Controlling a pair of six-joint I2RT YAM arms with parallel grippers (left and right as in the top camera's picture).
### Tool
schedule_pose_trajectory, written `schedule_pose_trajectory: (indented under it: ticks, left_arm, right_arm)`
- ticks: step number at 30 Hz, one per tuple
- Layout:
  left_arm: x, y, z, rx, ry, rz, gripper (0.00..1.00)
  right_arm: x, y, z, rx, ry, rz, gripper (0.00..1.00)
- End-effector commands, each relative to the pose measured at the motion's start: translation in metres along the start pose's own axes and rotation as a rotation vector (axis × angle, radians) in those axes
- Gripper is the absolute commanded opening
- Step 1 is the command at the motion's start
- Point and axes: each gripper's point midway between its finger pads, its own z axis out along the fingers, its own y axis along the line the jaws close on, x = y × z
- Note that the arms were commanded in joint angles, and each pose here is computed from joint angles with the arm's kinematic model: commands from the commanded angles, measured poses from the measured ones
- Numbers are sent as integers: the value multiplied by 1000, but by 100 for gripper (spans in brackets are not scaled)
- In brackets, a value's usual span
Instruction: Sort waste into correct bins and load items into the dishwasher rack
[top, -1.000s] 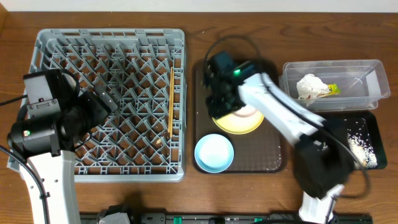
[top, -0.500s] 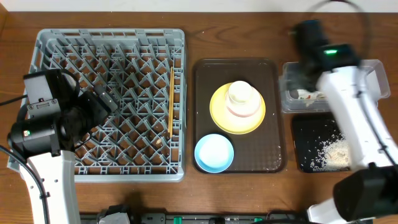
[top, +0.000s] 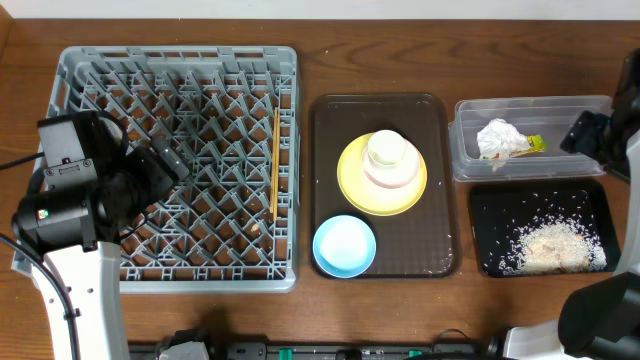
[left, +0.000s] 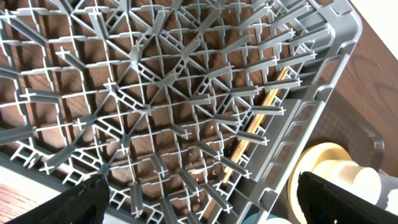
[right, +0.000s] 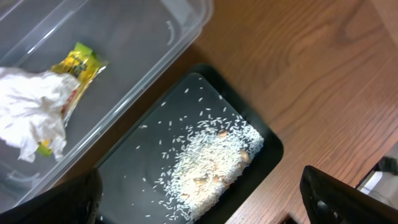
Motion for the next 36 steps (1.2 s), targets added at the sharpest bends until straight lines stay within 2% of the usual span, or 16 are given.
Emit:
schedule_pose_trajectory:
  ticks: [1,20,24,26,28,32,33,34,35,36]
  left_arm:
    - [-4,0,-3,-3,-13,3,97]
    - [-4,0,-3,-3,-13,3,97]
    - [-30,-19,-6,90,-111,-79,97]
    - [-19,-36,-7,188,-41,-151,97]
    - [-3,-49,-10,266,47,-162,97]
    - [26,-42,-10,236,174,-196,96]
    - [33,-39,-10,220,200,-206,94]
    - [39,-36,-10,205,223,-215,84]
    - [44,-33,-9,193,244,-222,68]
    - [49,-31,-10,180,264,-229,44]
  right_arm:
    - [-3,-8,-5,-3,-14,41,99]
    - [-3,-8,-5,-2,-14,41,99]
    - [-3,-8,-5,-2,-14,42,99]
    - [-3,-8,-5,-2,-14,42,99]
    - [-3,-8,-5,-2,-14,41,99]
    - [-3,-8,-5,-2,-14,42,99]
    - [-3,-8,-5,-2,-14,42,99]
    - [-3,-8,-5,-2,-14,42,99]
    - [-3,-8,-5,-2,-14,42,99]
    - [-3,-8,-5,-2,-14,42,99]
